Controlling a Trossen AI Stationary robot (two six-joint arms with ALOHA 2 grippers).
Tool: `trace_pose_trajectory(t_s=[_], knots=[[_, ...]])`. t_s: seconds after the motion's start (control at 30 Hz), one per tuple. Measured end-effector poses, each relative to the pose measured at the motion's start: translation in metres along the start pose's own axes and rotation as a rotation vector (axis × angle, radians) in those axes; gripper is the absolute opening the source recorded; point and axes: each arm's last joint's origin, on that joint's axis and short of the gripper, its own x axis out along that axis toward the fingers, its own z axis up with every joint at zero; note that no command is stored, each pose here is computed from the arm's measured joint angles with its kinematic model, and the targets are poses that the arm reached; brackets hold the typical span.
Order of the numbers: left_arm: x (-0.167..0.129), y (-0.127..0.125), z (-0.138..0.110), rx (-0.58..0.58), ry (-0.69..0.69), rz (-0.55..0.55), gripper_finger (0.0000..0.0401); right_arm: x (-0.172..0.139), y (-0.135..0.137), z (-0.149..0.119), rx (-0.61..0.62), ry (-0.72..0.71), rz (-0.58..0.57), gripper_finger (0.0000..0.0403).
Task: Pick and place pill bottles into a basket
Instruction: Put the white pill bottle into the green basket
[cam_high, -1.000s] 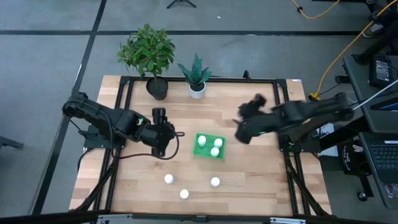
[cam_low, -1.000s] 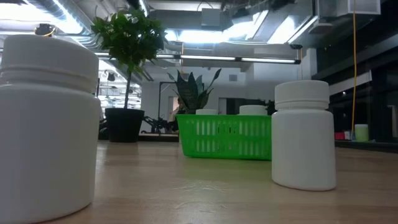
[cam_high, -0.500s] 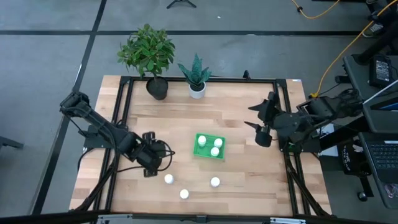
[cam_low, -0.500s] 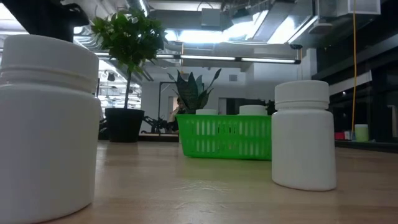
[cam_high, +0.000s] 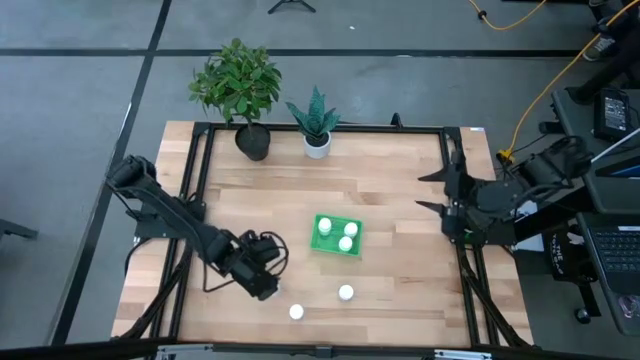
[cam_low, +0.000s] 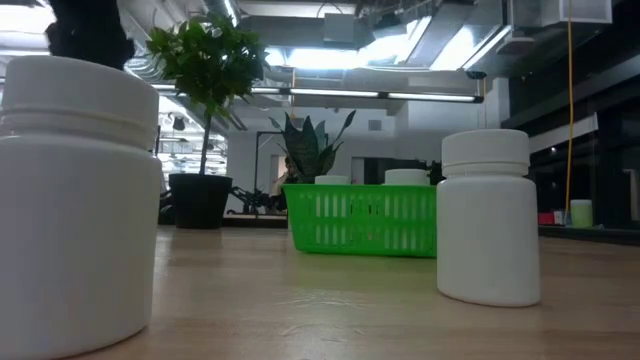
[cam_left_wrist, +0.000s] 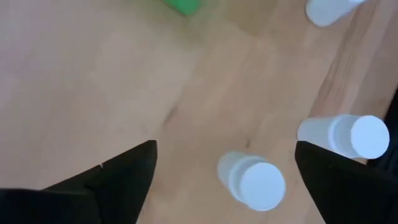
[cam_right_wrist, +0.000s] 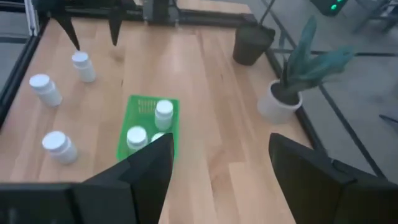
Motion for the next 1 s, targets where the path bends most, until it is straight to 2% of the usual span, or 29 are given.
trace_pose_trajectory(t_s=[0.23,0.37,0.53,0.77,1.0], knots=[[0.022,-0.014,-0.009,-0.160,0.023,-0.023,0.0377,0.010,-0.007,-0.061,0.078,-0.060,0.105,0.0264],[0.022,-0.026,-0.009,-0.198,0.047,-0.054,0.0377,0.008,-0.014,-0.079,0.139,-0.132,0.171,0.0264],[0.025,-0.034,-0.011,-0.204,0.060,-0.051,0.0377,0.002,-0.020,-0.084,0.151,-0.185,0.199,0.0264],[0.035,-0.036,-0.028,-0.228,0.122,0.016,0.0377,0.001,-0.020,-0.080,0.114,-0.224,0.203,0.0264],[0.042,-0.036,-0.036,-0.201,0.129,0.057,0.0377,0.000,-0.019,-0.077,0.109,-0.252,0.207,0.0264]])
